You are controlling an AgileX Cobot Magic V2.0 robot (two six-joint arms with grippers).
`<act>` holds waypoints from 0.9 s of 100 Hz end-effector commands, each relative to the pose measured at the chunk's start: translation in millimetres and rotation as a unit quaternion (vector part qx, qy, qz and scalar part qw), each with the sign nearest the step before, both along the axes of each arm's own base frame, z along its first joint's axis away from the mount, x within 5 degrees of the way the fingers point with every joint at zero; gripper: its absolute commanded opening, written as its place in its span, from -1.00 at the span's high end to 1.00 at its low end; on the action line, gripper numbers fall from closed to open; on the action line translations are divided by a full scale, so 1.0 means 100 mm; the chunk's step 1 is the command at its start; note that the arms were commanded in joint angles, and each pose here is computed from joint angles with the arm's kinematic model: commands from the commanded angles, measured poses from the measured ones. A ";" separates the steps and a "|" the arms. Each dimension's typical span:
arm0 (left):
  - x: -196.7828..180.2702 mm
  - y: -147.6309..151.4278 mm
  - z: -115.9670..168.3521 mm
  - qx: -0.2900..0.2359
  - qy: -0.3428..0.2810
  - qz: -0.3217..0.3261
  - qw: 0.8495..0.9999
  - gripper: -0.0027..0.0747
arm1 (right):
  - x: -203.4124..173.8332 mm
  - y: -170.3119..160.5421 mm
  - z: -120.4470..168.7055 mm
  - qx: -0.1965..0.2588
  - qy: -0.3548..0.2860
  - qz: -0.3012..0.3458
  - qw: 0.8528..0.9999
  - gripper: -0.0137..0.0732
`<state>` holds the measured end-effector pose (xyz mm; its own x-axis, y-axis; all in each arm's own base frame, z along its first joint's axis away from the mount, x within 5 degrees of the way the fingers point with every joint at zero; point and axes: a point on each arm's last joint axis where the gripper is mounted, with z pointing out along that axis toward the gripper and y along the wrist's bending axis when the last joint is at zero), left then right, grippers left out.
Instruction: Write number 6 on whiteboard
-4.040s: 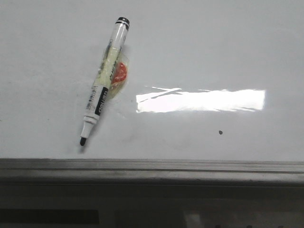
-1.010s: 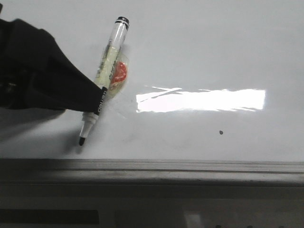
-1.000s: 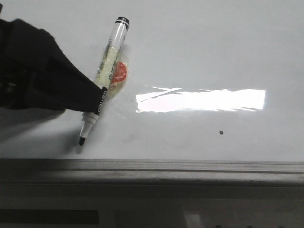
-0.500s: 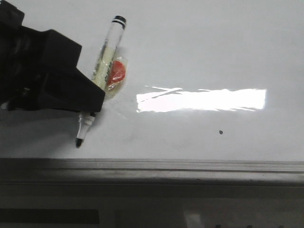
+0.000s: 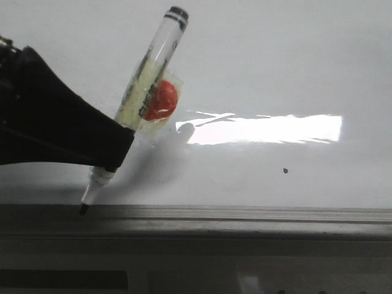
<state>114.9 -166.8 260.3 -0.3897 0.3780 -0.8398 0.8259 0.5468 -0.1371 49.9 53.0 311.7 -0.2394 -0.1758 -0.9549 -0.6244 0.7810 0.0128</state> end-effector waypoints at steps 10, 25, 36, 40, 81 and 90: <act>-0.19 -0.09 0.18 -0.024 -0.052 -0.068 0.996 0.98 | 0.05 0.09 0.17 0.027 -0.039 0.057 0.997 -0.35; -0.33 -0.16 0.20 -0.038 -0.051 -0.112 0.992 0.97 | 0.07 0.15 0.16 0.027 -0.027 0.094 0.995 -0.35; -0.41 -0.20 0.21 -0.048 -0.048 -0.144 0.987 0.95 | 0.08 0.20 0.18 0.031 -0.040 0.128 0.990 -0.35; -0.43 -0.20 0.22 -0.052 -0.043 -0.156 0.985 0.95 | 0.09 0.22 0.19 0.039 -0.042 0.139 0.989 -0.35; -0.36 -0.06 -0.07 -0.028 -0.003 -0.120 0.992 0.95 | 0.32 0.35 0.13 0.061 0.007 0.160 0.985 -0.35; -0.36 -0.04 -0.12 -0.021 0.002 -0.120 0.993 0.95 | 0.33 0.38 0.11 0.061 0.020 0.174 0.983 -0.35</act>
